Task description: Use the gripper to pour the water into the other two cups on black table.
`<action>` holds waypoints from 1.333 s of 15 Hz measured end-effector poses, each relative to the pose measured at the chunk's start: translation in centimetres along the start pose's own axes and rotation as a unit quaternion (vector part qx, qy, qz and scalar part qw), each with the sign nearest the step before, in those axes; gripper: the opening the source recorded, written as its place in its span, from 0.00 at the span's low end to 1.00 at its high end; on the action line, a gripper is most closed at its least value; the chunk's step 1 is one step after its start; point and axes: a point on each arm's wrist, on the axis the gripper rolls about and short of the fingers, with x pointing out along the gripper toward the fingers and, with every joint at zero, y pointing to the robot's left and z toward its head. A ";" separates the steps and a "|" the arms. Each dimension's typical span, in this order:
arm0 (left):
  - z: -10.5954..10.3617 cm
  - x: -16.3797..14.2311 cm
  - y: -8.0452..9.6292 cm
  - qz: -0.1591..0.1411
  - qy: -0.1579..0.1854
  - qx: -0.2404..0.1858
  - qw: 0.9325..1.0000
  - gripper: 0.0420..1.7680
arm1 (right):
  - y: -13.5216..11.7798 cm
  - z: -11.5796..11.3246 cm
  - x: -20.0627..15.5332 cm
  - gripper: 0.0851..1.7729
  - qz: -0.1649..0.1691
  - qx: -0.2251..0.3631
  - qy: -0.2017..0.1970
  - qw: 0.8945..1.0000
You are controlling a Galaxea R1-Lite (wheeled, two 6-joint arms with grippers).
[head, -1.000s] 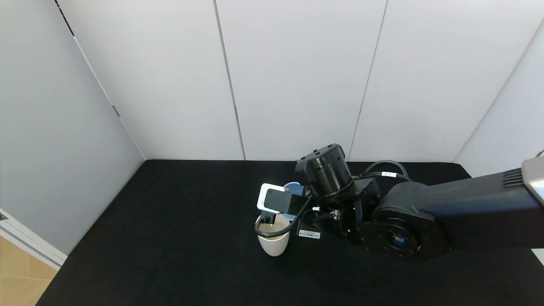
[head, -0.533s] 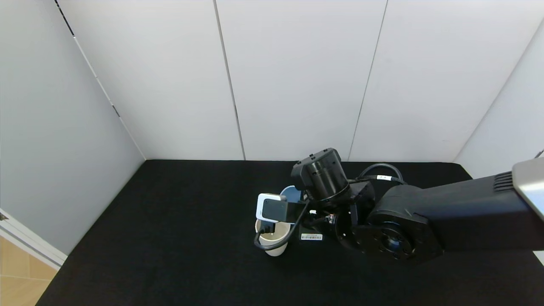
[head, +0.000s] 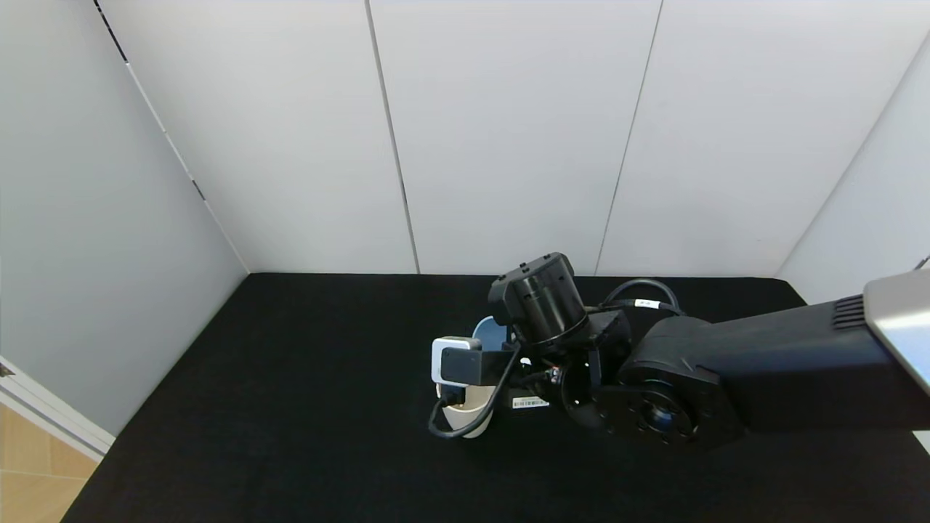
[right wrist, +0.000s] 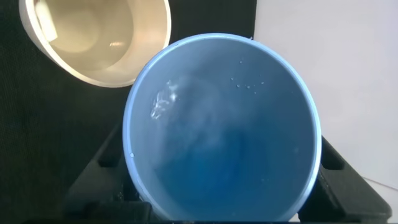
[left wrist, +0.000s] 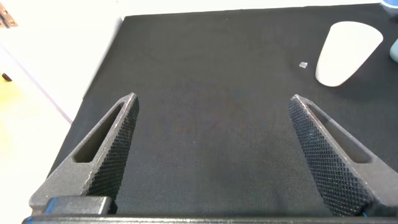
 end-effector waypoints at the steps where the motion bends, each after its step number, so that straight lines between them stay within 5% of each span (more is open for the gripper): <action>1: 0.0 0.0 0.0 0.000 0.000 0.000 1.000 0.97 | 0.0 0.1 0.0 0.73 0.000 -0.005 -0.001 1.000; 20: 0.0 0.0 0.0 0.000 0.000 0.000 1.000 0.97 | 0.1 2.7 -0.2 0.73 -0.034 -0.078 0.008 0.996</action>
